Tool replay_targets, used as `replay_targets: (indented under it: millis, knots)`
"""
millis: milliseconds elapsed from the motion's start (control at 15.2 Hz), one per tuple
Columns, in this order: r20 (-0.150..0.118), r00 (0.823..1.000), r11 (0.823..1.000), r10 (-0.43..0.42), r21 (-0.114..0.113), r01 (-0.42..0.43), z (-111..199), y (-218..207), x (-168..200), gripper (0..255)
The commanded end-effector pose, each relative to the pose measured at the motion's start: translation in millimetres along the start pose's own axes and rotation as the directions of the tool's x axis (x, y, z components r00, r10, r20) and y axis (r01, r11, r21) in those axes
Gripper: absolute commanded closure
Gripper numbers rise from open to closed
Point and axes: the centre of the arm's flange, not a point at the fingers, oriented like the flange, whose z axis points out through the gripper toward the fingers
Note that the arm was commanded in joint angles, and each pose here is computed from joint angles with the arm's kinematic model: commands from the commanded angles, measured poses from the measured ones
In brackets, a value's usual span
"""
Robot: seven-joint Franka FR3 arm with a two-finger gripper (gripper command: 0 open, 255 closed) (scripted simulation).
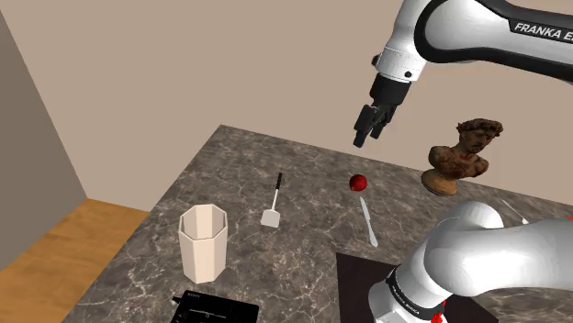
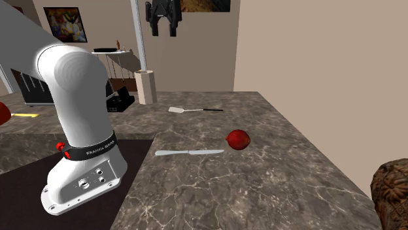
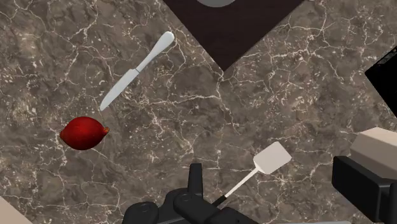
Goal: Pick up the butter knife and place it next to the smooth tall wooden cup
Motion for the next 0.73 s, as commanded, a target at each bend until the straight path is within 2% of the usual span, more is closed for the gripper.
replay_targets:
  millis: [0, 330, 660]
  knots:
    - [0.0, 1.0, 1.0, 0.0, 0.0, 0.0, 0, 0, 0, 0]
    - [-0.007, 0.989, 0.989, 0.146, 0.005, -0.146, 53, 39, 0, 0]
    - [-0.014, 0.957, 0.957, 0.289, 0.01, -0.289, 107, 78, -5, 0]
